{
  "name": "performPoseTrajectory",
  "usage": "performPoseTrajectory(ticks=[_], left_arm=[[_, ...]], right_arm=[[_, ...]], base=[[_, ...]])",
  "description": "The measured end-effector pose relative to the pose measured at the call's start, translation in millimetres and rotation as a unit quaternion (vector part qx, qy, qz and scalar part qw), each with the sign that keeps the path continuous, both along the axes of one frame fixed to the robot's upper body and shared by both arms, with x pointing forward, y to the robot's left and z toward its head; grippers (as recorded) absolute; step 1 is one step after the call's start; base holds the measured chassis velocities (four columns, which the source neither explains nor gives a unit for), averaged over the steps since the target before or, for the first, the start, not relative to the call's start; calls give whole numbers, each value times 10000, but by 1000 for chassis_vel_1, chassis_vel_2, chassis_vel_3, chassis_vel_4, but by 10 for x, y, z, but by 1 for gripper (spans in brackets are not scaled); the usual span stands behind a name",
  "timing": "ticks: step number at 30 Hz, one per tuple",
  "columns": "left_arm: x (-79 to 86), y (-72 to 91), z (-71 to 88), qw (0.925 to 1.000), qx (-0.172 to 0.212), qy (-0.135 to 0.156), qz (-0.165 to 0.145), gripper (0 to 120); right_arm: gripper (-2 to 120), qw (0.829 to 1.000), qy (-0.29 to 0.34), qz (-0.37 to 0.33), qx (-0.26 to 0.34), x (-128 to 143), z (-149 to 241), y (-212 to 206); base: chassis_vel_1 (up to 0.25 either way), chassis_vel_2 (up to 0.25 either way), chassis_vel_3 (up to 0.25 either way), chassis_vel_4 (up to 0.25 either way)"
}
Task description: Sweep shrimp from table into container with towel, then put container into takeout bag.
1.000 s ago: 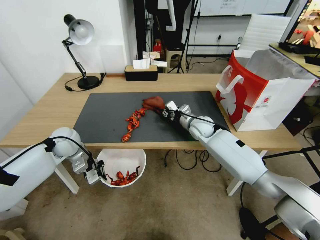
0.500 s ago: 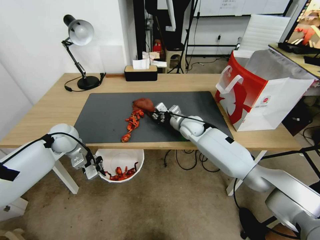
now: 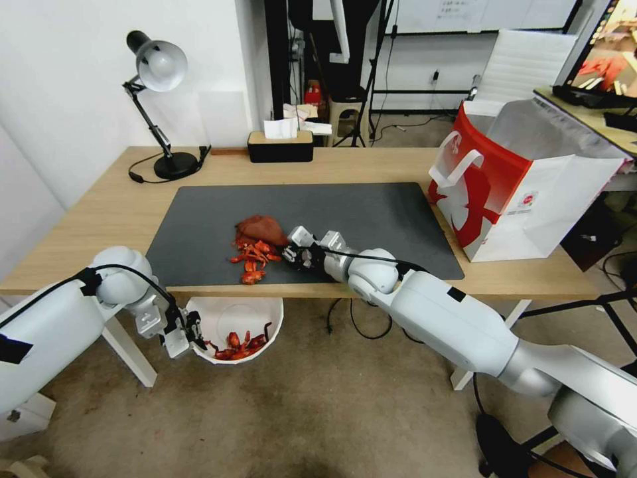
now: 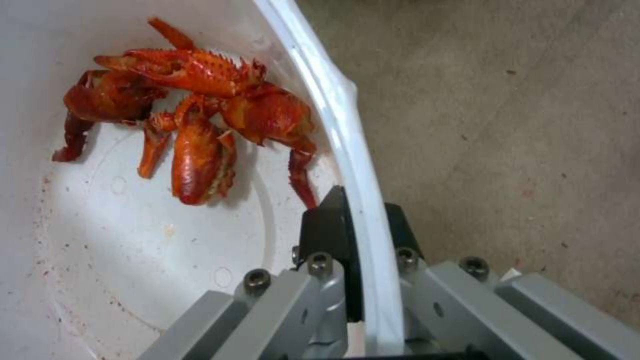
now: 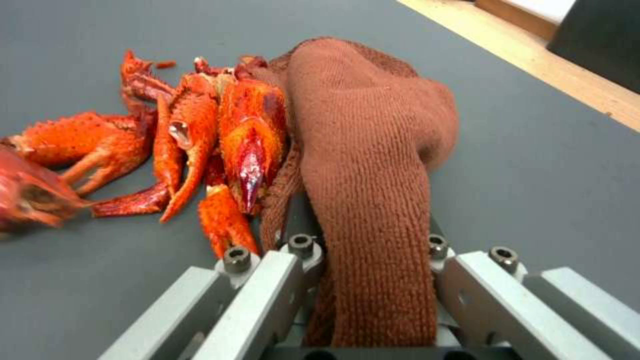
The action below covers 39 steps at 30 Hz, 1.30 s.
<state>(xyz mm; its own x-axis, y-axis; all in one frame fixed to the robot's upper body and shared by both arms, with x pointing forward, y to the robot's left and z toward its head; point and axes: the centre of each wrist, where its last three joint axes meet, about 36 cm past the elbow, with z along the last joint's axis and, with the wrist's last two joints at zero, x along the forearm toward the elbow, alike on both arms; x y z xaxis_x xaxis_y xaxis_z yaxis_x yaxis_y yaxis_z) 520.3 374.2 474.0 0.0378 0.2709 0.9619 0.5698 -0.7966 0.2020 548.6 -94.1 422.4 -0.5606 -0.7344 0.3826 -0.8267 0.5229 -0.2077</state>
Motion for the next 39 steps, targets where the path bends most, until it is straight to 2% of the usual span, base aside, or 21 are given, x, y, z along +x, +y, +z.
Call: performPoseTrajectory(ticks=[11,20,23,30,39], left_arm=[[-22,-16,41,10000,-28,5,16,0],[-209,-169,24,9997,-134,123,-170,0],[-222,-201,30,9996,-157,127,-188,0],[-178,-297,-3,9993,-232,213,-197,0],[-58,-245,-32,9985,-373,407,60,0]], right_arm=[[9,9999,42,66,67,-188,-66,79],[9,9998,55,152,106,-332,-85,103],[9,9998,63,189,101,-377,-69,107],[9,9995,87,279,132,-551,-33,55],[9,9994,135,288,160,-712,-36,-86]], base=[[0,0,0,0],[0,0,0,0],[0,0,0,0],[0,0,0,0],[0,0,0,0]])
